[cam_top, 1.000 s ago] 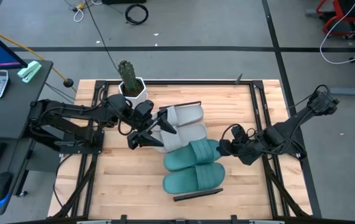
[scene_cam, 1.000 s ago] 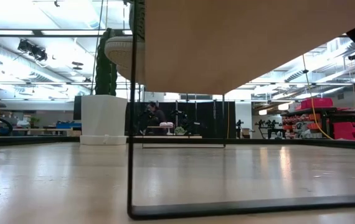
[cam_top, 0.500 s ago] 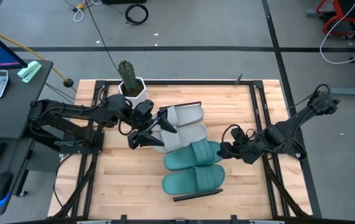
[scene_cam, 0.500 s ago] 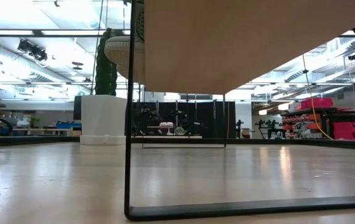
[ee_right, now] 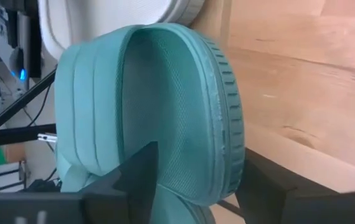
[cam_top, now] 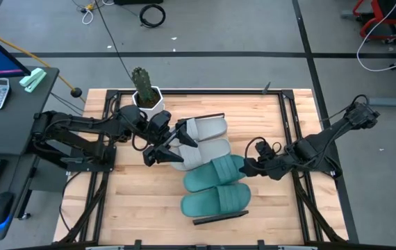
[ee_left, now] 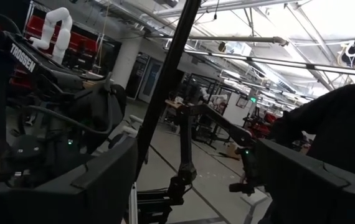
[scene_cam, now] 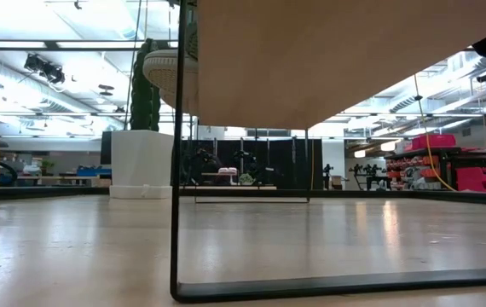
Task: Pick and place slides into the shelf
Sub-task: Put the green slipper on the shelf, then return to Home Position
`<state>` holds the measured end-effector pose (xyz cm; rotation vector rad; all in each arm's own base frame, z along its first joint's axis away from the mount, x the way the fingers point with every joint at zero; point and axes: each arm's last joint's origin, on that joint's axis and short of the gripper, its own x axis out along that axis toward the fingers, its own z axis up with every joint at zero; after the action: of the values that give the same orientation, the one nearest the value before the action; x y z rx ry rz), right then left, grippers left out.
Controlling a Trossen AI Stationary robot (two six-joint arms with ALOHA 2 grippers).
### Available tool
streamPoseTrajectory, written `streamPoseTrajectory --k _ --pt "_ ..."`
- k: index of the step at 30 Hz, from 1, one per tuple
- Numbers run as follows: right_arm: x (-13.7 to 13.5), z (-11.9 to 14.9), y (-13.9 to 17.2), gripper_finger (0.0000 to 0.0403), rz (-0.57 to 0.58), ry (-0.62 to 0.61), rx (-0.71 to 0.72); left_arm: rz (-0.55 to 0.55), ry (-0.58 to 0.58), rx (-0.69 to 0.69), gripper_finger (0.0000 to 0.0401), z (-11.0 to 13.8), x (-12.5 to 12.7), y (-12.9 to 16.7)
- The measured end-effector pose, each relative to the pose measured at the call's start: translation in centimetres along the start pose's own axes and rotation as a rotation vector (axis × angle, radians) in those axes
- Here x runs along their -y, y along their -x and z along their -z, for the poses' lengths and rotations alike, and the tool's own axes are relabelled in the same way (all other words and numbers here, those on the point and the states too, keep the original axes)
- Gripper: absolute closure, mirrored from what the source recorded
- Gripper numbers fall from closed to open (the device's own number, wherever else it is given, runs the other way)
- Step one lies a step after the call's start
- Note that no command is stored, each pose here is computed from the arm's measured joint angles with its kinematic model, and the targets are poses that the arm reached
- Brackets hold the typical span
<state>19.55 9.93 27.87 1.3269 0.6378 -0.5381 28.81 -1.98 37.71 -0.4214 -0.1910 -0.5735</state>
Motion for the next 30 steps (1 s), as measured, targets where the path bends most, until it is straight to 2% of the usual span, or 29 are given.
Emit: streamPoseTrajectory --k 13,17,30 --pt "-0.31 0.34 -0.11 0.0203 -0.017 0.018 -0.081 -0.004 -0.004 0.001 0.0072 -0.02 -0.05 0.02" --pt "-0.16 0.46 -0.1 0.0202 0.004 0.023 -0.13 -0.005 -0.004 0.001 0.0072 -0.01 -0.06 0.02" --pt "0.49 0.44 -0.07 0.0177 0.076 0.03 -0.156 -0.005 -0.003 0.001 0.0072 -0.02 -0.06 0.02"
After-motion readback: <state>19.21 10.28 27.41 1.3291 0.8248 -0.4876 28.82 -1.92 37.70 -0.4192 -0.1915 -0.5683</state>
